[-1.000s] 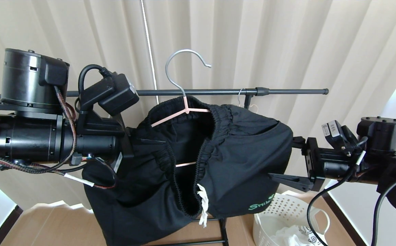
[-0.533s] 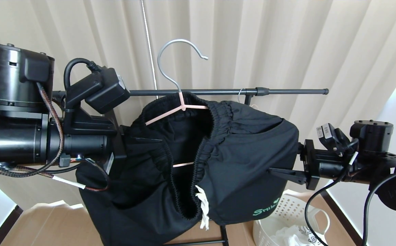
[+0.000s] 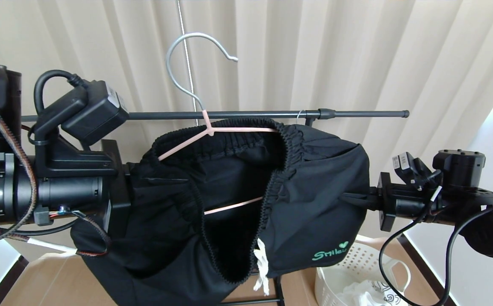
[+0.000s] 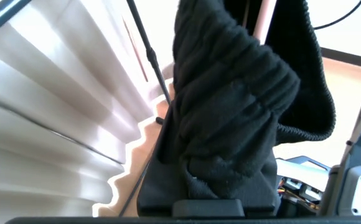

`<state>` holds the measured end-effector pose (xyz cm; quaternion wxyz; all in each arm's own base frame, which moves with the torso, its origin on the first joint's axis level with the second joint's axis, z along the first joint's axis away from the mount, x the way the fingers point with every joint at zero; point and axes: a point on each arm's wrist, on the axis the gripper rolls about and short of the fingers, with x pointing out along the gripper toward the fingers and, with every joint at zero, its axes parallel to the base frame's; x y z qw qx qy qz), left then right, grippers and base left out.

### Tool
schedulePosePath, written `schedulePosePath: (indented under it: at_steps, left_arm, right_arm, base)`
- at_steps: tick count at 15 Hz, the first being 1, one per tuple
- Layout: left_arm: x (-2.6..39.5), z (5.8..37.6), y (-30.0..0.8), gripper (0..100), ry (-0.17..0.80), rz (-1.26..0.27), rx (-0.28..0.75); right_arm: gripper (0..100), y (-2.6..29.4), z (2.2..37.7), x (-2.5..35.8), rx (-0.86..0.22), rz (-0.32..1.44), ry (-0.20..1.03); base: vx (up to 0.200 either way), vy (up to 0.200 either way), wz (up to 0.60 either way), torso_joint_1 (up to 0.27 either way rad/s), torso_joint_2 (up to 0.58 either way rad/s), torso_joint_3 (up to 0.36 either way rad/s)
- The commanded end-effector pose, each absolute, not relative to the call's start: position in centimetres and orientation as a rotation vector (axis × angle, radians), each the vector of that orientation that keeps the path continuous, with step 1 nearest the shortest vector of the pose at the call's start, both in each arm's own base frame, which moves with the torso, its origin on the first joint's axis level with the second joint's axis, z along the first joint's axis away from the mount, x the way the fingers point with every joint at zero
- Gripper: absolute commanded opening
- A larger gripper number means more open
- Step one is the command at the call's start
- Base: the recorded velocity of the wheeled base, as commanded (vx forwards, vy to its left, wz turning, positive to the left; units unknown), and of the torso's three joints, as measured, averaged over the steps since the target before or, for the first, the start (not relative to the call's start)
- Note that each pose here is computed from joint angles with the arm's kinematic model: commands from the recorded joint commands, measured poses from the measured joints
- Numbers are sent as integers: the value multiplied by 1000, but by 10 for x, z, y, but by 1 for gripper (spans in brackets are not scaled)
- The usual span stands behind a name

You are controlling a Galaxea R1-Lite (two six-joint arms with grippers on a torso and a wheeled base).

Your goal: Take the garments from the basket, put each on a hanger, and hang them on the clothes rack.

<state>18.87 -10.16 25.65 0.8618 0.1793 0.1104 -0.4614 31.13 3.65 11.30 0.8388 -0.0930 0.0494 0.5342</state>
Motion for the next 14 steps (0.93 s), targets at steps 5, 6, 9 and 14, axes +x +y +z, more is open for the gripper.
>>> schedulePosePath:
  at_steps: [5, 6, 9, 14]
  left_arm:
    - [180, 256, -92, 0, 225, -944, 370]
    - [181, 255, -92, 0, 229, -945, 371]
    - [182, 253, -93, 0, 241, -946, 367]
    - [197, 239, -87, 0, 319, -894, 339]
  right_arm:
    - [0, 35, 109, 313, -190, 1124, 118]
    - [0, 35, 110, 313, -190, 1126, 118]
    - [100, 36, 110, 311, -193, 1126, 114]
    - [100, 35, 129, 301, -221, 1119, 61]
  base:
    - [0, 0, 0, 0, 0, 0]
    - [0, 0, 0, 0, 0, 0]
    - [0, 0, 0, 0, 0, 0]
    - [0, 0, 0, 0, 0, 0]
